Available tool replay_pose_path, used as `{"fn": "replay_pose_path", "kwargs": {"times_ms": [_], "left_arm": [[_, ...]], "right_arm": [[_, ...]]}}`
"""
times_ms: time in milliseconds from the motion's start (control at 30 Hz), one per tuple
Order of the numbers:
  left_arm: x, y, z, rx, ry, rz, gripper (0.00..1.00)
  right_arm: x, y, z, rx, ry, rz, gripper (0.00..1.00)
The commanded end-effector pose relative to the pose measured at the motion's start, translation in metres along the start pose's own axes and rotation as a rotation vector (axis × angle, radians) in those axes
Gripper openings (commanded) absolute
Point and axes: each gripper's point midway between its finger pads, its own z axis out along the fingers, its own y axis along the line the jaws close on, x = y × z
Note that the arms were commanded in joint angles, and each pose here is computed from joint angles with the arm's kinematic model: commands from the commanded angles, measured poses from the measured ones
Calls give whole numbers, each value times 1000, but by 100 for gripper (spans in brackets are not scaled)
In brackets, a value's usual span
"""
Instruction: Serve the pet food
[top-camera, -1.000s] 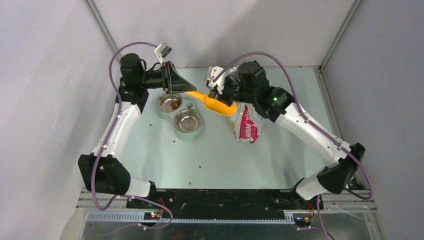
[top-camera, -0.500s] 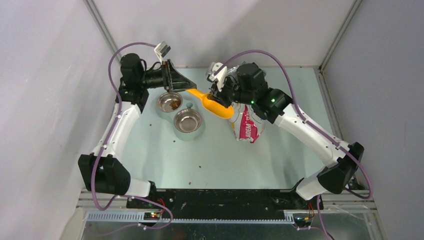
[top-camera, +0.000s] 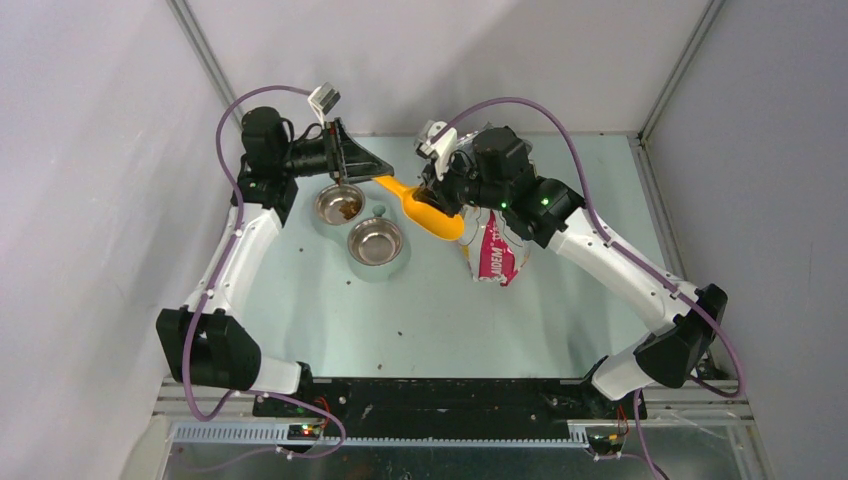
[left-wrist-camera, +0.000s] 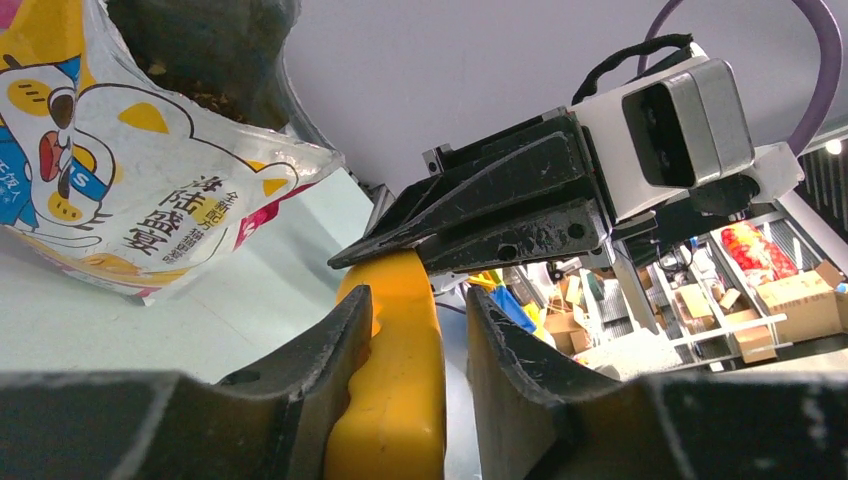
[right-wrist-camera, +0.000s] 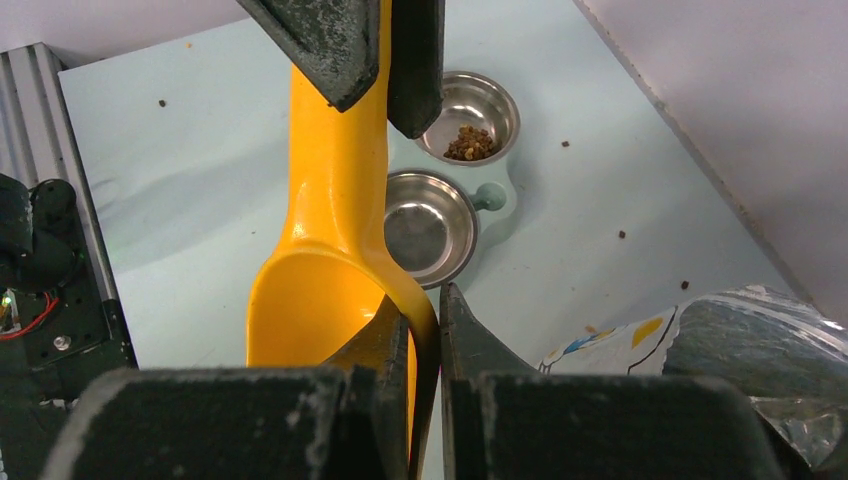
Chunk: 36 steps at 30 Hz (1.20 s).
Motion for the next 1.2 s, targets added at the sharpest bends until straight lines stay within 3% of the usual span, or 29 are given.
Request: {"fn": "replay_pose_path", "kwargs": {"times_ms": [0, 367, 467, 633, 700, 733, 800, 867, 933, 1067, 1167], "left_arm": [[10, -23, -2, 50, 40, 64, 44], [7, -19, 0, 43, 33, 58, 45], [5, -17, 0, 44, 32, 61, 35], [7, -15, 0, 46, 41, 62, 3], [9, -12, 0, 42, 47, 58, 0], [9, -12, 0, 40, 49, 57, 0], [9, -12, -1, 33, 49, 63, 0], [7, -15, -1, 18, 46, 75, 0], [0, -17, -1, -9, 34, 111, 0], [-22, -28, 4, -29, 6, 213, 0], [-49, -46, 9, -29, -38, 312, 0]], "right_arm": [[7, -29, -3, 150, 24, 58, 0], [8, -28, 2, 158, 25, 97, 0], [8, -26, 7, 148, 30, 92, 0], [8, -25, 9, 136, 29, 83, 0], [8, -23, 7, 112, 27, 78, 0], [8, -24, 6, 100, 27, 67, 4], [4, -21, -4, 48, 28, 54, 33], [-1, -18, -21, -28, 28, 58, 50], [-9, -20, -45, -94, 27, 91, 60], [-29, -39, -102, -135, -43, 192, 68], [-33, -86, -141, 62, -109, 263, 70]]}}
